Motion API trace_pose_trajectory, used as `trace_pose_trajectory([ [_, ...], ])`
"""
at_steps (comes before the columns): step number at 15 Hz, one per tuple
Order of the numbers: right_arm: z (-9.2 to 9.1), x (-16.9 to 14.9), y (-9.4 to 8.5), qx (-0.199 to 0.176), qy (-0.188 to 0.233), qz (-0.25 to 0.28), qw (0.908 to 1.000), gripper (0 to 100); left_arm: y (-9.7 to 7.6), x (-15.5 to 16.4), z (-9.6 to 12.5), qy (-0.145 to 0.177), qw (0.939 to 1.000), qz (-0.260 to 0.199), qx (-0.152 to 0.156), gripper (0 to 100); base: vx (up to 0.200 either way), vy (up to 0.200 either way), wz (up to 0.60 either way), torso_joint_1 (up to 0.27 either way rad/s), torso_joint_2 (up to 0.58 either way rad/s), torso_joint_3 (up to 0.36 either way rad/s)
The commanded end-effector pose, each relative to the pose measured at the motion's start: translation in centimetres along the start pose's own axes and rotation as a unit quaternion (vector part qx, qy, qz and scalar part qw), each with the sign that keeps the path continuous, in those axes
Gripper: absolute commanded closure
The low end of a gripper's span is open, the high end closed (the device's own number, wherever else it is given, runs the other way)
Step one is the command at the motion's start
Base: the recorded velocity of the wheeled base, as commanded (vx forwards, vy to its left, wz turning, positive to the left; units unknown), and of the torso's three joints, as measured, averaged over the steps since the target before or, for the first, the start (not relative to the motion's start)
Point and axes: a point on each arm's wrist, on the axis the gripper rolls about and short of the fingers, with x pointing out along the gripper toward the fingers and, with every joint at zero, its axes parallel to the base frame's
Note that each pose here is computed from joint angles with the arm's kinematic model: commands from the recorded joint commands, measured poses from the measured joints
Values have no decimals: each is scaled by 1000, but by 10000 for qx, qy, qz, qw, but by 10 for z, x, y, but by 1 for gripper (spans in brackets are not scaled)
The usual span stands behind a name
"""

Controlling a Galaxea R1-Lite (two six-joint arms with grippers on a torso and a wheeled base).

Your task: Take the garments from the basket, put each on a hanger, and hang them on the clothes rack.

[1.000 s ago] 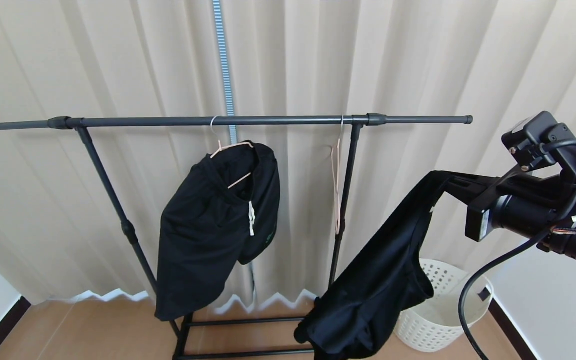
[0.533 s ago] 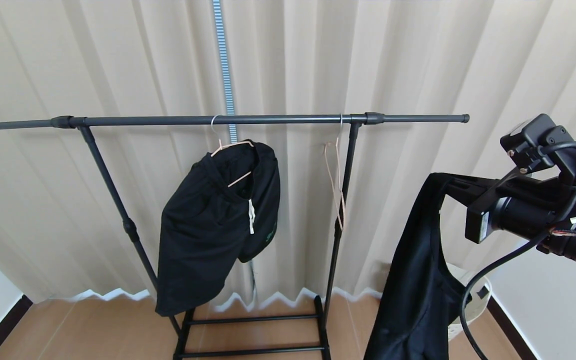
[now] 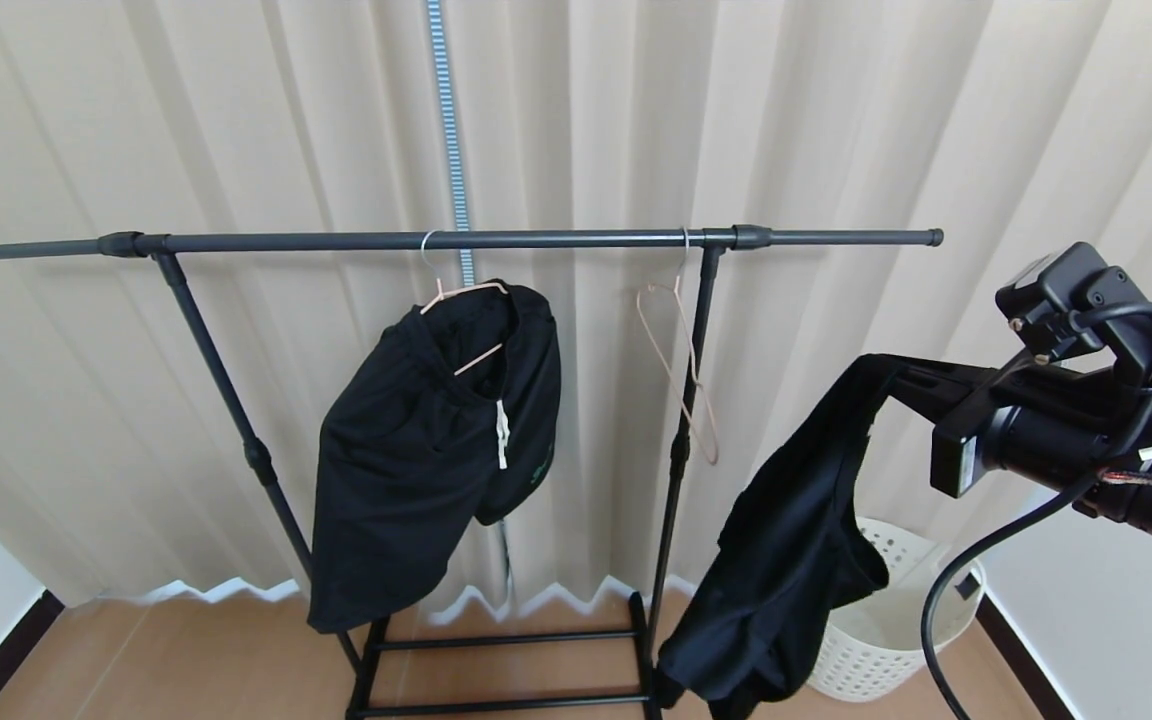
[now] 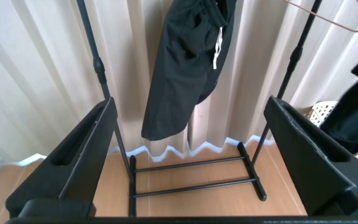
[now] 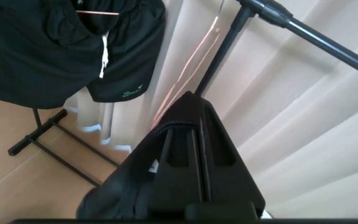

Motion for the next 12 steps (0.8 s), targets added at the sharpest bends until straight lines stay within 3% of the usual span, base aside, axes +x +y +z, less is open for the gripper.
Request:
trace_pose_trajectory([
  [1,0,0,0,-2,-2,4,10000,100,0,0,0,12,10000,-6,0,0,-200,0,0,-2,2,7],
  [3,-1,0,0,-47,12,9,10000,100,0,0,0,4,10000,2,1,0,-200,0,0,0,10,7],
  [12,-3,4,9,-129,68,194,9997,100,0,0,0,4,10000,-6,8,0,0,0,0,0,0,0],
])
